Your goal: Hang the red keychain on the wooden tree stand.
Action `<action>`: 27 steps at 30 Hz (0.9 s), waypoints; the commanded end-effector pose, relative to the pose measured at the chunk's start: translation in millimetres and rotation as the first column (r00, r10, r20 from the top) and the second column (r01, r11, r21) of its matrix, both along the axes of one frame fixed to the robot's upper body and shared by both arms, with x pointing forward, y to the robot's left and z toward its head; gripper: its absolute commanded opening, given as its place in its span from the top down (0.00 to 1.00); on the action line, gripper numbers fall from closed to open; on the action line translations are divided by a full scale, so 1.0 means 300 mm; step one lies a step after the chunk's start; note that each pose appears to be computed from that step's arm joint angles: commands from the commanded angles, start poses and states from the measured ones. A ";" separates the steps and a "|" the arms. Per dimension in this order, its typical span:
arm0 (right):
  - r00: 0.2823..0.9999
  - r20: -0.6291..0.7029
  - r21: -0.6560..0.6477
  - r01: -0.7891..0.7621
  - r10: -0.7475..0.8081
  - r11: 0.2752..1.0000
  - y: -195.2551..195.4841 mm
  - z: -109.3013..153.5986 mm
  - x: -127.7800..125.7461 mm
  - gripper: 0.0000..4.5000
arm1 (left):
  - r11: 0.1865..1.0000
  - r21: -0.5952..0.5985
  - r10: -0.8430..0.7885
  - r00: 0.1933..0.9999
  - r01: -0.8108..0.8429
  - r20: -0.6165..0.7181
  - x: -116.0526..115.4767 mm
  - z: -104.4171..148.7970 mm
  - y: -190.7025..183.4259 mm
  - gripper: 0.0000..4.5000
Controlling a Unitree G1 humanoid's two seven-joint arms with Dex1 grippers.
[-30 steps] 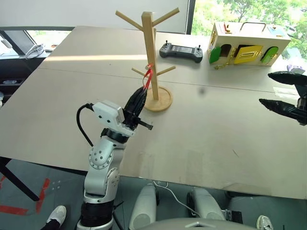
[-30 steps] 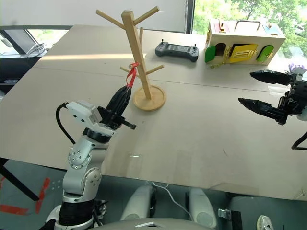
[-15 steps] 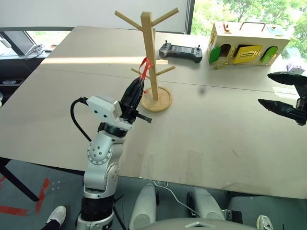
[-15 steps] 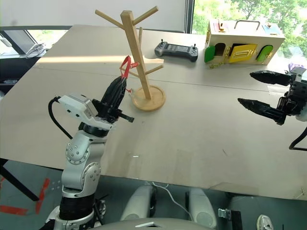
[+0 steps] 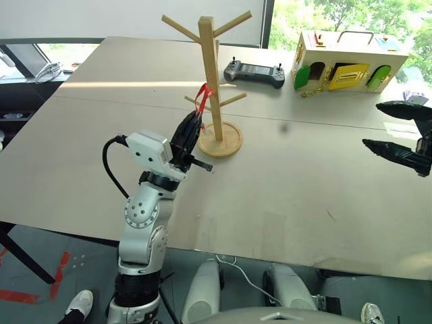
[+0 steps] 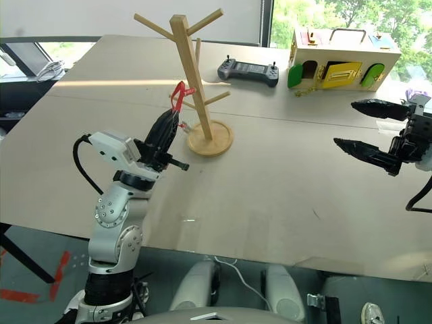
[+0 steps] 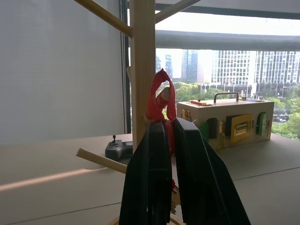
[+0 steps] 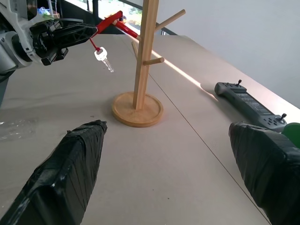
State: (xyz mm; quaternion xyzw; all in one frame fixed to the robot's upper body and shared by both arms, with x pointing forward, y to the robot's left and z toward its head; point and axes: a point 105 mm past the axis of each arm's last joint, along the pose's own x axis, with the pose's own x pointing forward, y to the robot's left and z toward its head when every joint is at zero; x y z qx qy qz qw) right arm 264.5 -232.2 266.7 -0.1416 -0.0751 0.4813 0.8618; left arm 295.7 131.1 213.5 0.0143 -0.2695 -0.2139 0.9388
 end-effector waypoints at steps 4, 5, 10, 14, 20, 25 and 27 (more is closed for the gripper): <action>0.998 0.053 -0.003 -0.014 0.014 1.000 0.018 0.044 -0.017 0.00 | 0.999 0.038 -0.018 1.000 0.018 0.009 0.008 0.004 -0.028 0.99; 0.998 0.054 -0.002 -0.014 0.014 1.000 0.019 0.044 -0.017 0.00 | 0.999 0.038 -0.019 1.000 0.018 0.009 0.010 0.004 -0.029 0.99; 0.998 0.055 0.000 -0.014 0.014 1.000 0.022 0.044 -0.019 0.00 | 0.998 0.050 0.026 1.000 -0.025 -0.014 0.042 -0.003 -0.018 0.99; 0.998 0.058 0.000 -0.015 0.014 1.000 0.023 0.047 -0.020 0.00 | 0.999 0.048 0.025 1.000 -0.025 -0.007 0.059 0.012 -0.034 0.99; 0.998 0.056 -0.001 -0.011 0.011 1.000 0.021 0.043 -0.027 0.00 | 1.000 -0.002 -0.010 0.999 0.010 0.048 0.044 0.063 -0.058 0.99; 0.999 0.052 -0.001 -0.007 0.007 1.000 0.019 0.040 -0.027 0.00 | 1.000 0.011 -0.003 1.000 0.002 0.013 0.051 0.035 -0.055 0.99; 0.999 0.052 0.000 -0.007 0.007 1.000 0.020 0.039 -0.027 0.00 | 1.000 0.005 0.014 1.000 -0.014 0.007 0.060 0.034 -0.043 0.99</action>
